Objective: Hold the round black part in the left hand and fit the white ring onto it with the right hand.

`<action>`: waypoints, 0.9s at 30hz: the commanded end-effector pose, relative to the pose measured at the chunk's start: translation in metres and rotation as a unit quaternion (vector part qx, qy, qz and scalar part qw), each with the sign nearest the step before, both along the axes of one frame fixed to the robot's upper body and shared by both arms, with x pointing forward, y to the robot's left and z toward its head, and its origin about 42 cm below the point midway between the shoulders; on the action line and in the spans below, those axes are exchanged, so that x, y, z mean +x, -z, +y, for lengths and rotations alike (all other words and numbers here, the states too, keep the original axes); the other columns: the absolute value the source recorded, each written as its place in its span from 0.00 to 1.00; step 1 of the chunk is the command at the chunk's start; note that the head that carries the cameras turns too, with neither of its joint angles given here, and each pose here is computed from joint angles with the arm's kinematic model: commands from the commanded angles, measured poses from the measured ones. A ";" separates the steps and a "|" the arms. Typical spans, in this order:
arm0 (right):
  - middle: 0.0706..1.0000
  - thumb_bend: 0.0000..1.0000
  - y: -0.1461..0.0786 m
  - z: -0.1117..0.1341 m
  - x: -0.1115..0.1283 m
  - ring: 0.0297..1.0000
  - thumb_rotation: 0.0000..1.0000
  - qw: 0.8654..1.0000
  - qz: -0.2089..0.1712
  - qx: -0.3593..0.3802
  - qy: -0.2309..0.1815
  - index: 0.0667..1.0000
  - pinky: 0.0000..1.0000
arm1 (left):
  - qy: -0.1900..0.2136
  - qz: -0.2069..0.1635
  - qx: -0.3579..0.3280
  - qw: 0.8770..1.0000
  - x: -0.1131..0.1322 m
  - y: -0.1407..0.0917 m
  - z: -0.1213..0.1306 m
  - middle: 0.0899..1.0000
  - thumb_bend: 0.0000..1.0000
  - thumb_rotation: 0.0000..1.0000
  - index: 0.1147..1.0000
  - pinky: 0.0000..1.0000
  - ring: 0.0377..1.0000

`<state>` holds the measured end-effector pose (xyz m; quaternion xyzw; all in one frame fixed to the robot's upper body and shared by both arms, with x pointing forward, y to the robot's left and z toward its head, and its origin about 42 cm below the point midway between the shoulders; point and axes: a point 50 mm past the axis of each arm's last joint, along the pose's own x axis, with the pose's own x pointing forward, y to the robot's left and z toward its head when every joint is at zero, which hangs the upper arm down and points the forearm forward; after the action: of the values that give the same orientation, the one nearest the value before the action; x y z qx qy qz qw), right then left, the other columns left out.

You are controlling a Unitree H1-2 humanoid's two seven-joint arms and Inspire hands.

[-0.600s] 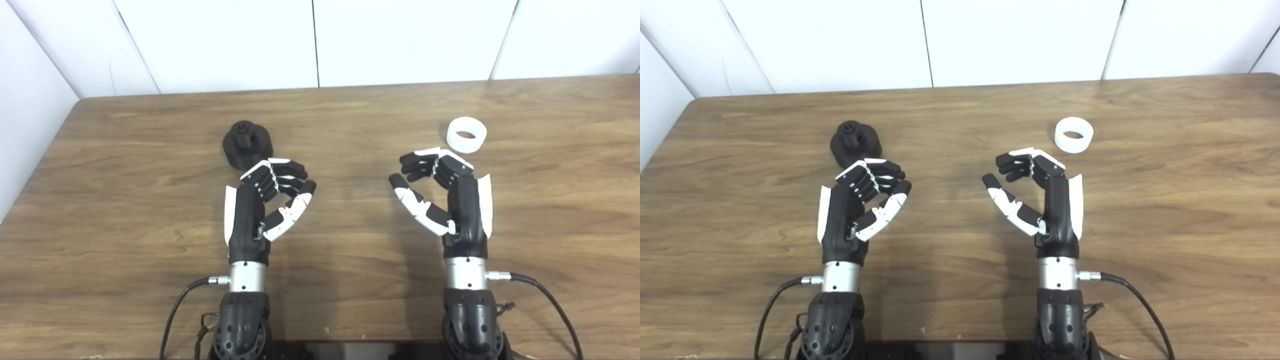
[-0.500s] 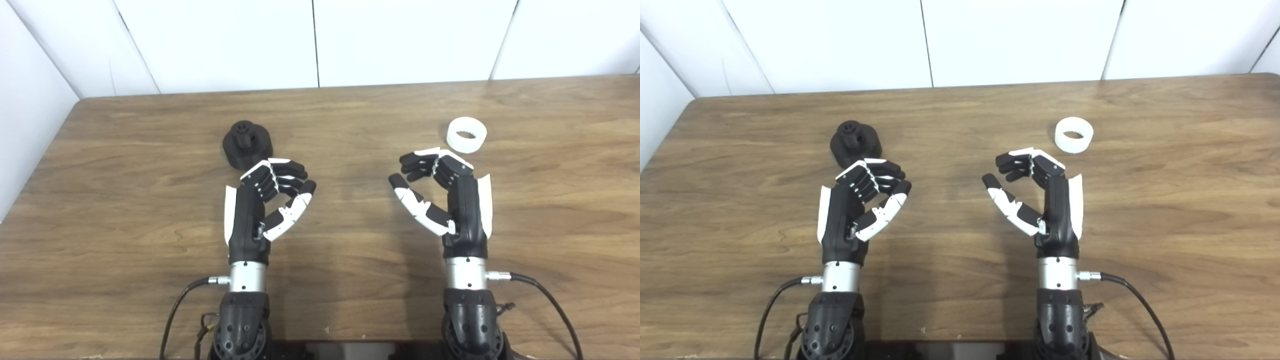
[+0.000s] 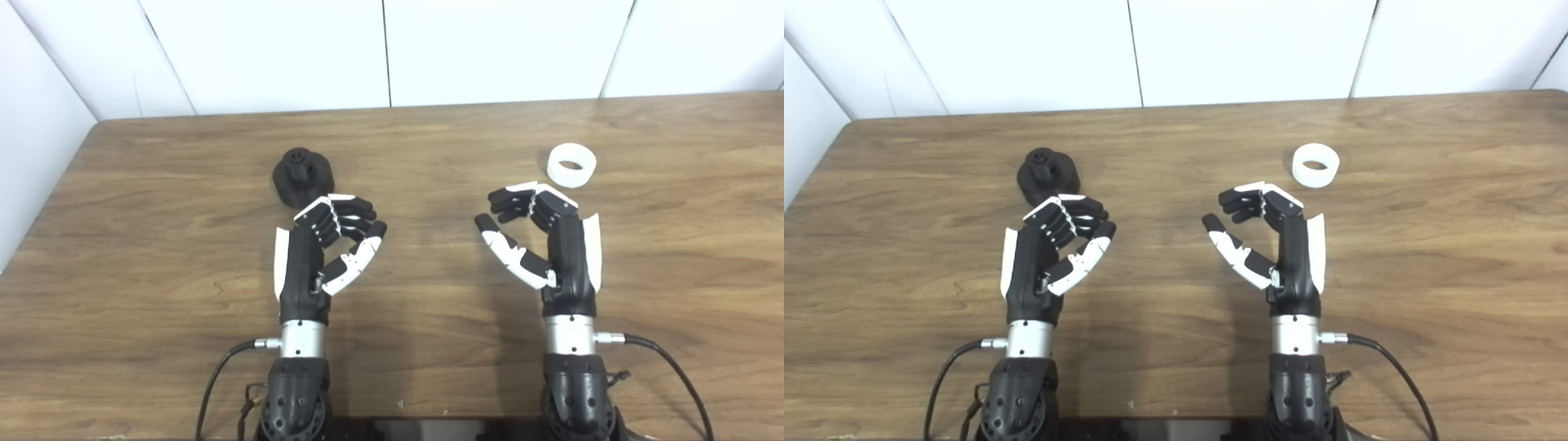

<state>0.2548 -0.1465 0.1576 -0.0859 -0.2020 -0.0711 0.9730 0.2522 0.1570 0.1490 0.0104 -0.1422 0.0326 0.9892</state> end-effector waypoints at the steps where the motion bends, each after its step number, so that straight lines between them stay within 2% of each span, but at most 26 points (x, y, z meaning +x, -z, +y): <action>1: 0.54 0.50 -0.001 0.001 -0.005 0.53 0.16 1.000 -0.009 0.008 0.003 0.45 0.46 | 0.003 -0.040 -0.002 0.999 0.004 -0.017 -0.004 0.49 0.49 0.07 0.42 0.38 0.45; 5: 0.53 0.50 0.002 -0.012 -0.005 0.51 0.16 1.000 -0.007 0.017 0.002 0.45 0.44 | 0.006 -0.039 0.003 0.999 0.004 -0.013 -0.016 0.50 0.49 0.07 0.42 0.38 0.46; 12: 0.56 0.49 0.011 -0.034 -0.006 0.55 0.16 1.000 -0.005 0.013 -0.004 0.46 0.48 | 0.009 -0.031 -0.014 0.999 0.005 -0.007 -0.033 0.49 0.49 0.07 0.42 0.40 0.46; 27: 0.56 0.50 0.013 -0.035 -0.007 0.55 0.16 1.000 -0.003 0.022 -0.012 0.46 0.48 | 0.012 -0.045 0.007 0.999 0.005 -0.010 -0.024 0.52 0.50 0.07 0.42 0.44 0.50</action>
<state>0.2572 -0.1749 0.1427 -0.0551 -0.1847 -0.0659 0.9790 0.2525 0.1381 0.1457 0.0146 -0.1501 0.0328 0.9880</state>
